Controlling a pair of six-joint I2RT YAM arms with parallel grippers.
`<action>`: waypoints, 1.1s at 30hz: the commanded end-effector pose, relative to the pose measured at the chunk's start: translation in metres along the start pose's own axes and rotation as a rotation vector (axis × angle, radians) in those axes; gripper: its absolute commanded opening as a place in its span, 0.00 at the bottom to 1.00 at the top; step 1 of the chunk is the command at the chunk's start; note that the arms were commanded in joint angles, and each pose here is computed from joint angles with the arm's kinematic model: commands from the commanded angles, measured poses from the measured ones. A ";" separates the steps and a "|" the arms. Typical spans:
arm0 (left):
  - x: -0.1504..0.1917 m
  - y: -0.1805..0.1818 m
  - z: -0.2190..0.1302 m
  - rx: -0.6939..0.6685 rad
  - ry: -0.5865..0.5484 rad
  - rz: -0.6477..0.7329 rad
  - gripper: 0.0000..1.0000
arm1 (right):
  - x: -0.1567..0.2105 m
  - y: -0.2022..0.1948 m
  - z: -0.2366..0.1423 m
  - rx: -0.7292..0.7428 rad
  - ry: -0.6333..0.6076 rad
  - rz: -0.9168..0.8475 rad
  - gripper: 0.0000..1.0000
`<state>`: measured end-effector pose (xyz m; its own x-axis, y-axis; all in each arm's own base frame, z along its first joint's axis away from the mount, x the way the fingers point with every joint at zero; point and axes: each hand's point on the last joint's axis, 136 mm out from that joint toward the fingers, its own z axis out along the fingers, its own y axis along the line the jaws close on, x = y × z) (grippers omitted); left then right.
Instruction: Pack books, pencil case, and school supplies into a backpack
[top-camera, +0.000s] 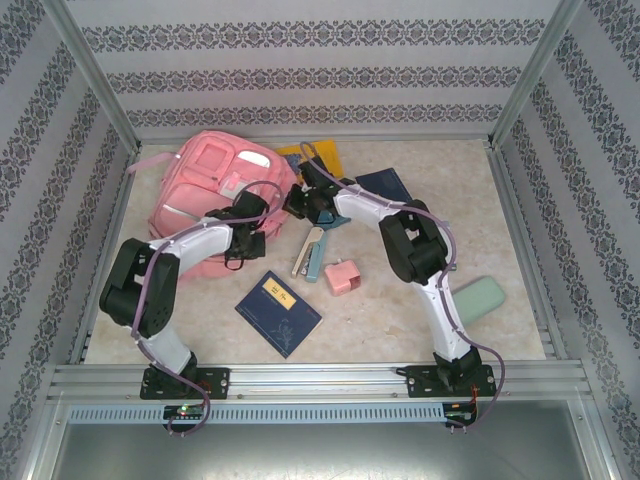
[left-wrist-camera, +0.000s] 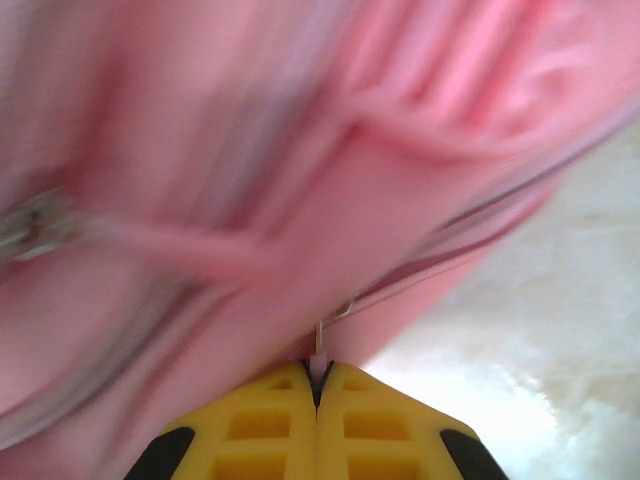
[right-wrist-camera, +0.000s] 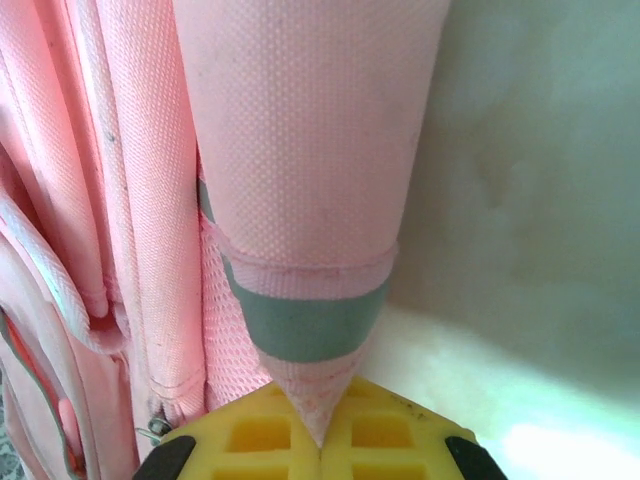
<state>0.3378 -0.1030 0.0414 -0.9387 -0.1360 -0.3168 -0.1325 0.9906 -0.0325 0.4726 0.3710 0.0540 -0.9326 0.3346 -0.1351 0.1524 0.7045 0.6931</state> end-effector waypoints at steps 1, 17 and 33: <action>0.028 0.054 -0.012 -0.165 0.069 -0.113 0.00 | -0.055 -0.003 -0.046 0.008 -0.156 0.019 0.00; 0.016 -0.005 -0.058 0.339 -0.014 -0.056 0.00 | -0.080 0.004 -0.069 0.028 -0.158 -0.026 0.44; 0.001 -0.073 -0.071 0.502 -0.011 0.013 0.00 | 0.069 0.009 -0.061 -0.007 0.078 0.056 0.51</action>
<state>0.3069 -0.1568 0.0900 -0.9530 -0.1315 -0.2729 -0.0024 0.9041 -0.4272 0.3985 0.3532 0.0887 -0.9476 0.3055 -0.0935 0.1681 0.7256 0.6672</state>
